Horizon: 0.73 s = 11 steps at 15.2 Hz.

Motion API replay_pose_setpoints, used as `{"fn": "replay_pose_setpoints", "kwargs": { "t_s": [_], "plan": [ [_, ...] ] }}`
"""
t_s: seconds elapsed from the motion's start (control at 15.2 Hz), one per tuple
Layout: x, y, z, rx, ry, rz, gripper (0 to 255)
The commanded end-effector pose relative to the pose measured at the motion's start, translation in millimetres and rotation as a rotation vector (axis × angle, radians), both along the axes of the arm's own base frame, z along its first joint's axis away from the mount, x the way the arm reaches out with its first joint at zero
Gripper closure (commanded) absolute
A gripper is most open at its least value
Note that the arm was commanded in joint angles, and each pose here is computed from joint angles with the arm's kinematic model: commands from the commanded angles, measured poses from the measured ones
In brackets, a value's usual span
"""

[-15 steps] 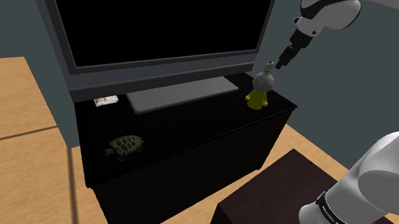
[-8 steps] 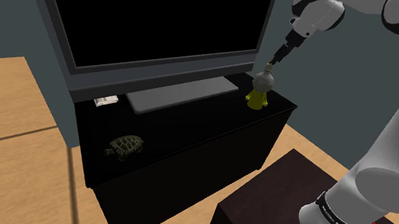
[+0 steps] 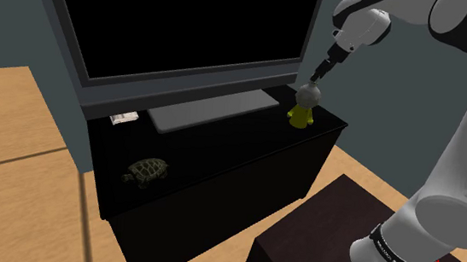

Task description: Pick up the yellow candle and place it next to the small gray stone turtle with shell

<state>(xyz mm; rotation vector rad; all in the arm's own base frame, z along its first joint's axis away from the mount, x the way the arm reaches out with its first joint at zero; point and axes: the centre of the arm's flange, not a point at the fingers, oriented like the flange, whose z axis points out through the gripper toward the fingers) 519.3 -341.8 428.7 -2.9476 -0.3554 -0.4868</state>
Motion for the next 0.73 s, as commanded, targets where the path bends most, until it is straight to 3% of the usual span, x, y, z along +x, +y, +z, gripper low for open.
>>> {"fn": "replay_pose_setpoints", "kwargs": {
  "t_s": [0.0, 0.4, 0.46, 0.66],
  "plan": [
    [0.3, -0.2, -2.1, 0.0, 0.0, 0.0, 0],
    [0.3, -0.2, -2.0, 0.0, 0.0, 0.0, 0],
    [0.3, -0.2, -2.0, 0.0, 0.0, 0.0, 255],
    [0.3, -0.2, -2.0, 0.0, 0.0, 0.0, 255]
  ]
}}
